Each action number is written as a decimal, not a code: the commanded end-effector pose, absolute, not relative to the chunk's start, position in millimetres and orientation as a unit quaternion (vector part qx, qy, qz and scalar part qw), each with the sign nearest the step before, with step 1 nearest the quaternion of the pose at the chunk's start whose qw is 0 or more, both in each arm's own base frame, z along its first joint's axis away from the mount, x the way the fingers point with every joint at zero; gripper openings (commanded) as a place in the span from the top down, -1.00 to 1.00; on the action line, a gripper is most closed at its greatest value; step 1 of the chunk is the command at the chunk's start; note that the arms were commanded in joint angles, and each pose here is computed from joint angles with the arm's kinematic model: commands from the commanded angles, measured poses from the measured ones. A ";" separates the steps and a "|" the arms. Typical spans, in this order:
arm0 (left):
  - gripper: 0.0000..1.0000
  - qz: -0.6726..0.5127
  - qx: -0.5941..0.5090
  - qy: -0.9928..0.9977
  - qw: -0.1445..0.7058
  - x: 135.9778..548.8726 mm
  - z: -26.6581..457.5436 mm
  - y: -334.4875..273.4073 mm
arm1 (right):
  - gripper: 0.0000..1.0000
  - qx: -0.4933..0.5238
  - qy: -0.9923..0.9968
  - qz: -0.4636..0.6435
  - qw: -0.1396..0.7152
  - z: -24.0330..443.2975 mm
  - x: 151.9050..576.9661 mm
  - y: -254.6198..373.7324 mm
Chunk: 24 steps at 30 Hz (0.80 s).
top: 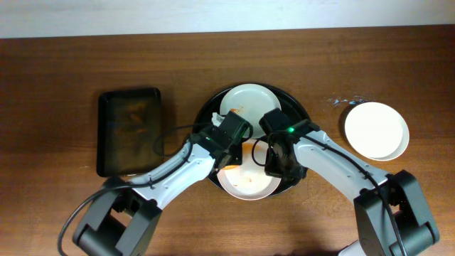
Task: Clean dirty plates on tray and stack at the side
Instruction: 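Scrub the front plate with the sponge in the left gripper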
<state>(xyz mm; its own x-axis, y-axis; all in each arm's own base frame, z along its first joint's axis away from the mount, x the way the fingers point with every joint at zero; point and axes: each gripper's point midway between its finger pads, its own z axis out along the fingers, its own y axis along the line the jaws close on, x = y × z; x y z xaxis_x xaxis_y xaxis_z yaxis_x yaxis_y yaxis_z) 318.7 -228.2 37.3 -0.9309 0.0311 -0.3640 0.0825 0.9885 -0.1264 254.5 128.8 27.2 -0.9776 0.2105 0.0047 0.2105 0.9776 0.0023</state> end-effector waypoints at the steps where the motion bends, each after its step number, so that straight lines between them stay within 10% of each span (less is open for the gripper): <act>1: 0.99 -0.169 0.035 0.970 0.169 305.0 73.5 -254.1 | 0.92 -0.107 -0.994 0.001 -0.007 30.8 256.9 128.8; 15: 0.99 -0.332 -0.032 0.943 -0.009 225.0 30.9 -286.6 | 0.92 -0.107 -0.994 0.004 -0.003 30.8 254.8 127.7; 24: 0.99 -0.186 -0.003 0.974 0.129 276.4 20.7 -236.4 | 0.92 -0.107 -0.994 0.004 -0.002 30.8 254.5 127.6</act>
